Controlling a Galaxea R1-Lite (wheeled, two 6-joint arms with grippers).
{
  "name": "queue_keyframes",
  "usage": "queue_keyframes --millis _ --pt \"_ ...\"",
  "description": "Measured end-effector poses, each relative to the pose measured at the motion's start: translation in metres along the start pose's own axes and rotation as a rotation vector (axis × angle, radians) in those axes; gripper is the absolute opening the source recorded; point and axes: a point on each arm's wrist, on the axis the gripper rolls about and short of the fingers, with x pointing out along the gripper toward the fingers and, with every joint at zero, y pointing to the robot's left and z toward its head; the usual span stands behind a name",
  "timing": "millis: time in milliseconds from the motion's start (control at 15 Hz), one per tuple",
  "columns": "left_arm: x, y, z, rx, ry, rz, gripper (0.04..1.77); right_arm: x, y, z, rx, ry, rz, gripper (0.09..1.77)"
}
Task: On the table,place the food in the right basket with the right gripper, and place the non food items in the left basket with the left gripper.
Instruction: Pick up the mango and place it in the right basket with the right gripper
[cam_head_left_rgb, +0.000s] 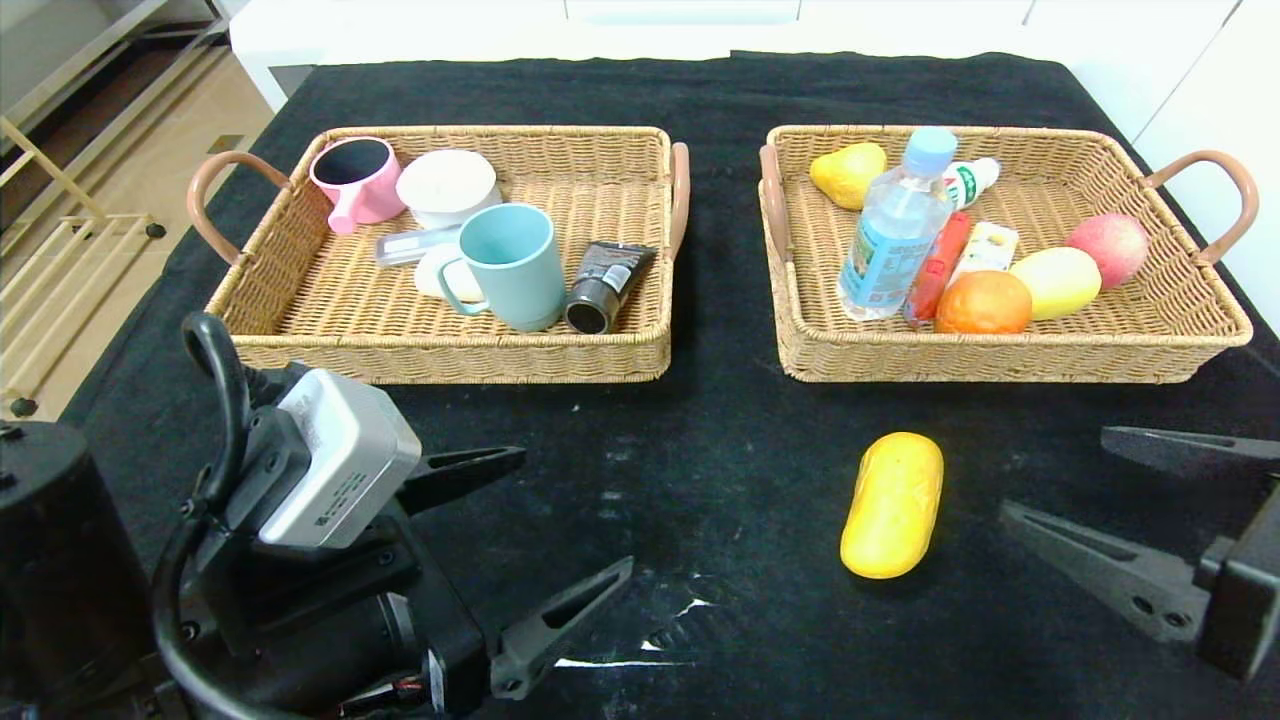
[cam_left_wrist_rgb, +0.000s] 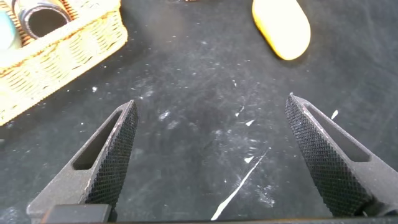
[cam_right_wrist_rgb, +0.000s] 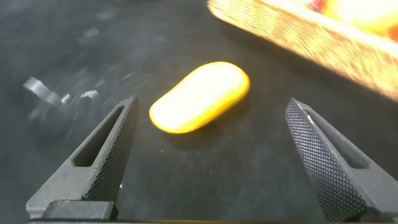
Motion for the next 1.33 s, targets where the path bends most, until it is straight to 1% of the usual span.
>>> queue_keyframes --millis 133,200,267,467,600,800,933,1067,1333 --pt "0.001 0.001 0.000 -0.019 0.001 -0.004 1.71 0.012 0.010 0.012 0.102 0.037 -0.065 1.71" --pt "0.001 0.002 0.000 -0.030 0.001 -0.005 1.71 0.019 0.014 0.016 0.125 0.059 -0.096 1.71" --pt "0.001 0.002 -0.001 -0.033 0.003 -0.002 1.71 0.025 0.017 0.018 0.128 0.106 -0.134 1.71" --pt "0.002 0.003 -0.001 -0.043 0.003 0.000 1.72 0.036 0.023 0.033 0.213 0.185 -0.170 1.71" --pt "0.002 0.003 -0.001 -0.044 0.004 0.000 1.72 0.037 0.025 0.048 0.297 0.253 -0.191 1.71" --pt "0.002 0.003 -0.001 -0.044 0.004 -0.001 1.72 0.043 0.028 0.066 0.433 0.347 -0.243 1.71" --pt "0.002 0.003 -0.001 -0.044 0.005 -0.001 1.72 0.057 0.032 0.068 0.467 0.397 -0.272 1.71" --pt "0.002 0.003 -0.001 -0.044 0.007 -0.001 1.72 0.071 0.036 0.064 0.488 0.439 -0.297 1.71" --pt "0.002 0.003 -0.002 -0.042 0.008 -0.002 1.72 0.093 0.037 0.054 0.500 0.484 -0.336 1.71"
